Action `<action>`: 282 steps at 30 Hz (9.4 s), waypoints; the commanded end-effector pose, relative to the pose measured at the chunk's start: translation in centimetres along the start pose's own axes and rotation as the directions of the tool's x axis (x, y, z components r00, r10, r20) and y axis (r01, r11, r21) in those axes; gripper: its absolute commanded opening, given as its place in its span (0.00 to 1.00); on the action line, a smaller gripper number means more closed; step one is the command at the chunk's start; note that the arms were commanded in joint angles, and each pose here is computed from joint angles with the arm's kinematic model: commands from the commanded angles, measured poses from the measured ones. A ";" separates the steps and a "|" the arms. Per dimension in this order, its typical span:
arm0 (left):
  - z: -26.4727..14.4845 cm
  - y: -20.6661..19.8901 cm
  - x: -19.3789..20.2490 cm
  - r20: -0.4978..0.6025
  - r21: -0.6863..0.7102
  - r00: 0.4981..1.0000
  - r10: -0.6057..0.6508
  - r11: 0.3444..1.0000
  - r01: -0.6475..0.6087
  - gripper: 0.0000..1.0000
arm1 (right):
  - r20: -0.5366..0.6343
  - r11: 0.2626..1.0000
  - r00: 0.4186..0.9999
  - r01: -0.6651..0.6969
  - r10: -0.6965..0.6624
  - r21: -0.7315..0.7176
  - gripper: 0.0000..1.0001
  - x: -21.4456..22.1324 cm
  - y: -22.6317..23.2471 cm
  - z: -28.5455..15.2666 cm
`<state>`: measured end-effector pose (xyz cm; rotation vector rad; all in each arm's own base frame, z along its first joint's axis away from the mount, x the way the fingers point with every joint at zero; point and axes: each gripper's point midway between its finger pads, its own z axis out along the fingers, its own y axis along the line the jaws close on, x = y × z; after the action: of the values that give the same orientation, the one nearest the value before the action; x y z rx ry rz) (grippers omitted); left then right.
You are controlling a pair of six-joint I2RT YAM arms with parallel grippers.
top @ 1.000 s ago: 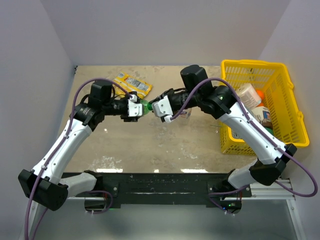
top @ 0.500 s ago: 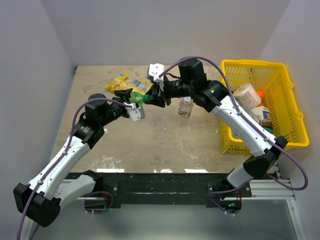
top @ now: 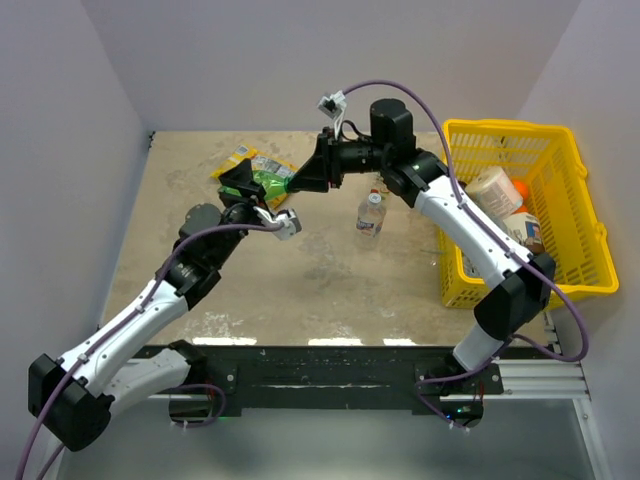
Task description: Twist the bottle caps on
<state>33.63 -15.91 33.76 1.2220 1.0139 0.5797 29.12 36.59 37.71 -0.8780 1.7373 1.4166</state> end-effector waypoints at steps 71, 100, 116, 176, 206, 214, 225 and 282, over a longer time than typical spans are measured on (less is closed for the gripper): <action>-1.7 -5.8 -7.1 0.124 0.625 0.886 -0.447 0.729 0.280 0.00 | -0.136 0.415 0.400 0.904 -0.906 -0.107 0.00 3.9 4.9 -3.4; -2.0 -2.2 -3.9 0.008 -0.124 0.890 0.456 0.883 -0.452 0.00 | 0.097 0.996 0.995 0.022 -0.013 -0.090 0.13 -2.4 1.0 0.2; -3.8 -9.6 -5.4 0.007 0.650 0.869 -0.494 0.663 0.372 0.00 | -0.160 0.447 0.445 0.894 -0.881 0.021 0.70 1.0 1.2 -9.6; -3.1 2.9 -6.9 0.274 -0.103 0.961 -0.024 0.993 0.054 0.00 | -0.030 0.977 0.980 0.199 -0.197 0.078 0.00 0.5 0.5 -0.4; -5.3 -9.5 -5.4 0.061 0.504 0.880 -0.471 0.775 0.380 0.00 | -0.070 0.673 0.674 0.739 -0.735 0.044 0.60 -1.2 0.6 -8.5; -5.4 -9.5 -9.4 0.074 0.628 0.739 -0.669 0.607 0.487 0.00 | -0.152 0.520 0.501 0.844 -0.852 -0.132 0.73 4.1 3.7 -7.1; -5.1 -8.4 -10.0 0.092 0.635 0.728 -0.679 0.603 0.482 0.00 | -0.174 0.440 0.407 0.862 -0.897 -0.253 0.68 7.0 4.9 -5.4; -8.1 -8.7 -5.8 -0.063 0.510 0.767 -0.639 0.640 0.575 1.00 | -0.523 0.825 0.772 0.526 -0.361 0.207 0.00 12.0 -0.4 -8.6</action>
<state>23.48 -19.39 26.36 1.2685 1.4139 -0.2883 23.10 30.50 29.97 -1.3478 1.8237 0.7257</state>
